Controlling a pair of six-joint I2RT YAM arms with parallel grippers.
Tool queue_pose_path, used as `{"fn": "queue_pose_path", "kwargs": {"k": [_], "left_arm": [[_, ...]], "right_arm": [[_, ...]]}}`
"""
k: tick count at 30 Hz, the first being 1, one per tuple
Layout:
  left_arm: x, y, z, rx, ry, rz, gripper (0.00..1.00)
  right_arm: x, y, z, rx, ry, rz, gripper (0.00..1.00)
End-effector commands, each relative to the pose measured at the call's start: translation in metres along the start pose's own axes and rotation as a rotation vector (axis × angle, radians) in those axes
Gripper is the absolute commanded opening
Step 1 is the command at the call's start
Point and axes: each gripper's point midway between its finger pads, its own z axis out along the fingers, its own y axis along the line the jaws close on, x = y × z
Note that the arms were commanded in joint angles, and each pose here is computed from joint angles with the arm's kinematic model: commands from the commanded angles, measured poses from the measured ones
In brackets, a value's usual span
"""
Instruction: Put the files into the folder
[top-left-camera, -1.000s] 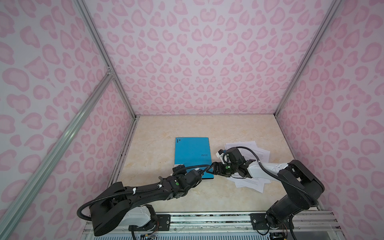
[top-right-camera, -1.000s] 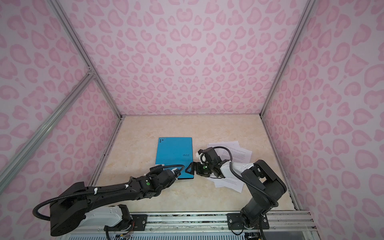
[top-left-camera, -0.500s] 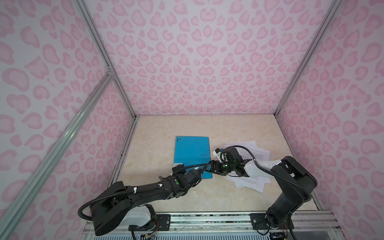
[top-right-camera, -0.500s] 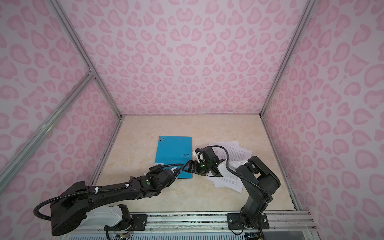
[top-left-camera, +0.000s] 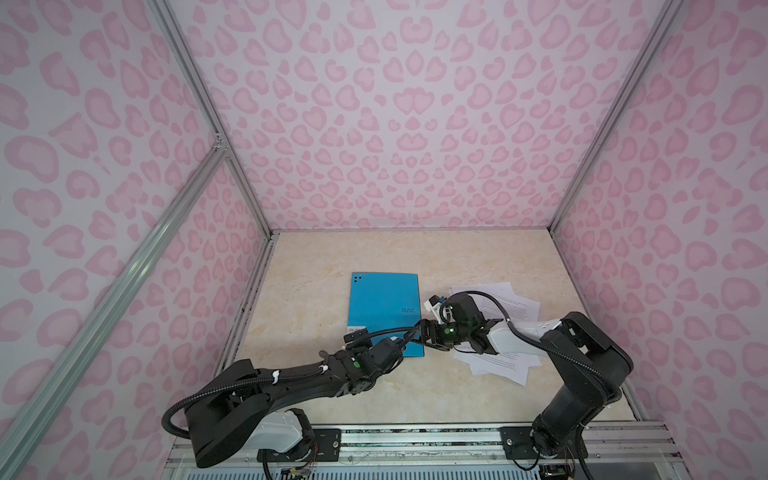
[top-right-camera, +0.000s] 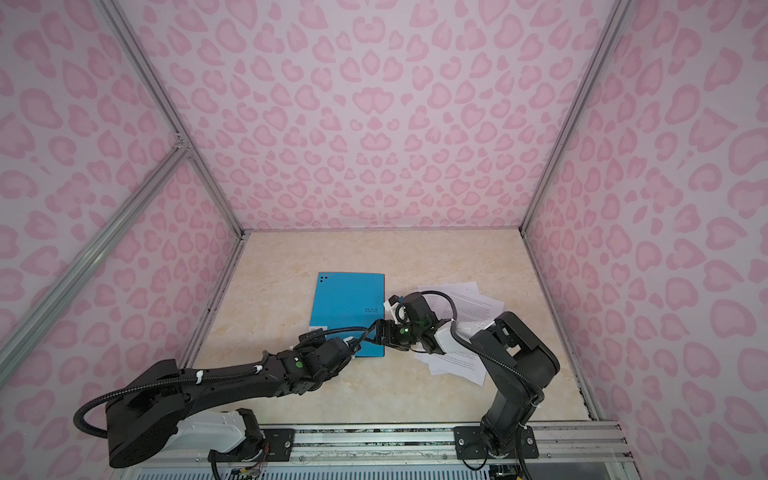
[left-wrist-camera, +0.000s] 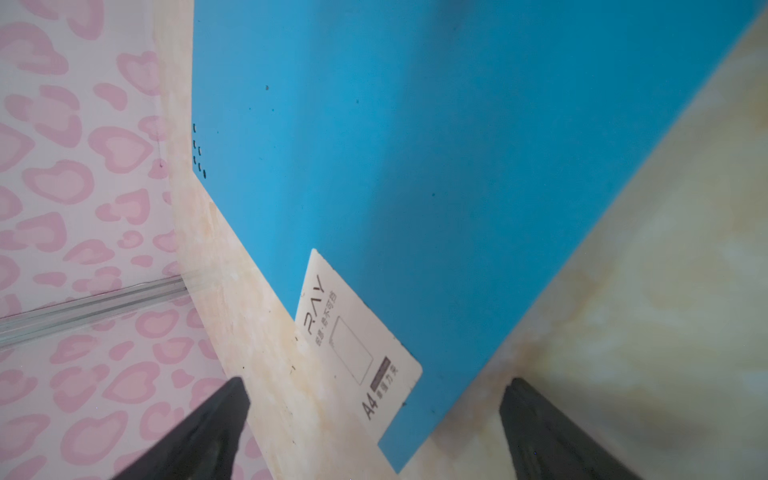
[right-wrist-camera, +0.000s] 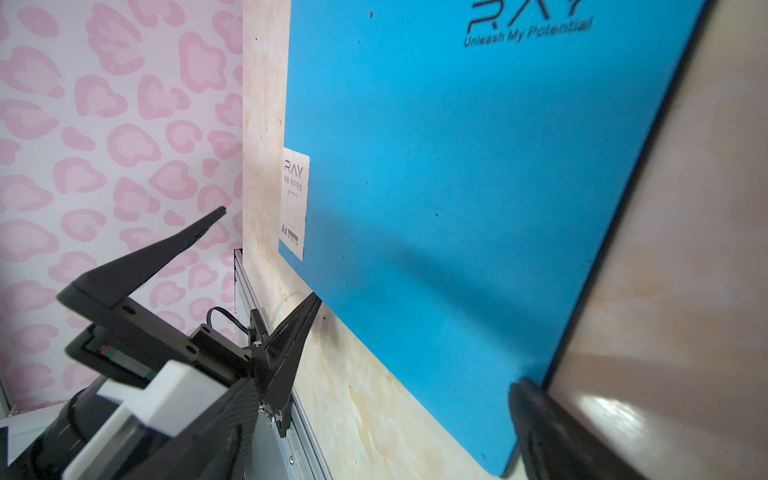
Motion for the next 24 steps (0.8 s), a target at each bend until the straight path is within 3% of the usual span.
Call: {"fn": "queue_pose_path", "kwargs": {"k": [1,4,24], "left_arm": [[0.009,-0.009,0.006,0.015,0.041,0.054,1.00],[0.005,0.001,0.008,-0.045,0.037,0.043,0.98],[-0.015,0.020,0.004,-0.113,-0.024,0.016,0.98]], "right_arm": [[-0.002,0.000,-0.002,0.013,-0.006,-0.013,0.97],[-0.002,0.002,-0.003,0.013,-0.008,-0.016,0.97],[-0.004,0.006,-0.018,0.021,-0.032,-0.029,0.98]]}}
